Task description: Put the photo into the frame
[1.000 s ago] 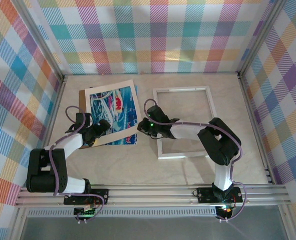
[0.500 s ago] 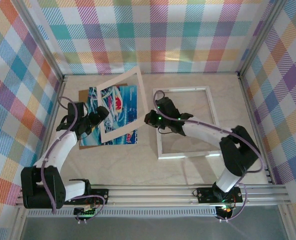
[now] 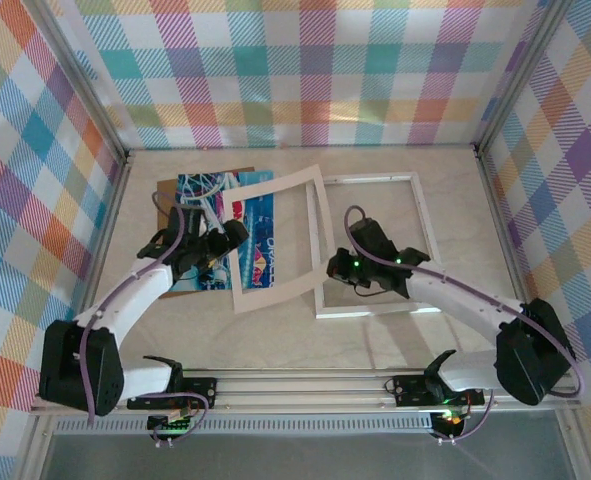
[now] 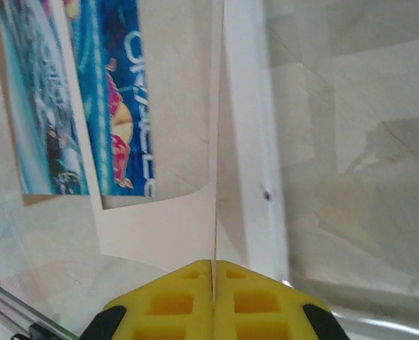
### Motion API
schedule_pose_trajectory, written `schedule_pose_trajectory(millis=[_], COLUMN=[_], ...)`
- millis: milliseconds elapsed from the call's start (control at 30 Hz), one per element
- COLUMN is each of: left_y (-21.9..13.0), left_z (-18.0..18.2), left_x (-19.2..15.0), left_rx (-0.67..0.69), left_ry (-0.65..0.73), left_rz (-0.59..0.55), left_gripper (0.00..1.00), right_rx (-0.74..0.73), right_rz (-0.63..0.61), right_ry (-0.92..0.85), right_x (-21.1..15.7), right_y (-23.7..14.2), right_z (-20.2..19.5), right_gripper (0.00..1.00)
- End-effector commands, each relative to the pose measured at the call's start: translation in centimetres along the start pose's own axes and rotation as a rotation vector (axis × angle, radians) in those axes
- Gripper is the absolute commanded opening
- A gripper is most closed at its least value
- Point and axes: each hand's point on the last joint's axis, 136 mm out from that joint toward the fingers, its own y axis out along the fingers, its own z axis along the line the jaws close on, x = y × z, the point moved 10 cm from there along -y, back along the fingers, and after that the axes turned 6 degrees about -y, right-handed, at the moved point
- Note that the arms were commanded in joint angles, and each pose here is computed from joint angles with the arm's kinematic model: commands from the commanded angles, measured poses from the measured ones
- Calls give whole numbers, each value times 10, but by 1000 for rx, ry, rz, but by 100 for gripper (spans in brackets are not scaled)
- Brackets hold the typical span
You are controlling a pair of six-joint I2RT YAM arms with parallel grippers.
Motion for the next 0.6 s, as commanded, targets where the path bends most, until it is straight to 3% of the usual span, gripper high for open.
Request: schedule_pose_trajectory(millis=[0, 33, 133, 233, 367, 567], left_y=[20, 27, 37, 39, 39, 45], left_z=[0, 2, 8, 11, 11, 17], left_x=[-4, -6, -8, -7, -5, -4], left_rx=[31, 43, 60, 87, 122, 172], left_ry=[5, 4, -16, -12, 9, 26], left_rz=[-14, -6, -1, -13, -20, -24], left_gripper=[100, 100, 100, 100, 100, 100], right_rx=[-54, -51, -106, -255, -348, -270], right_rz=[29, 32, 40, 15, -30, -21], right_ry=[52, 42, -32, -115, -182, -236], right_x=[-13, -14, -9, 1, 25, 73], right_y=[-1, 1, -1, -8, -13, 8], right_z=[-16, -17, -16, -20, -28, -28], right_gripper=[6, 13, 54, 74, 87, 87])
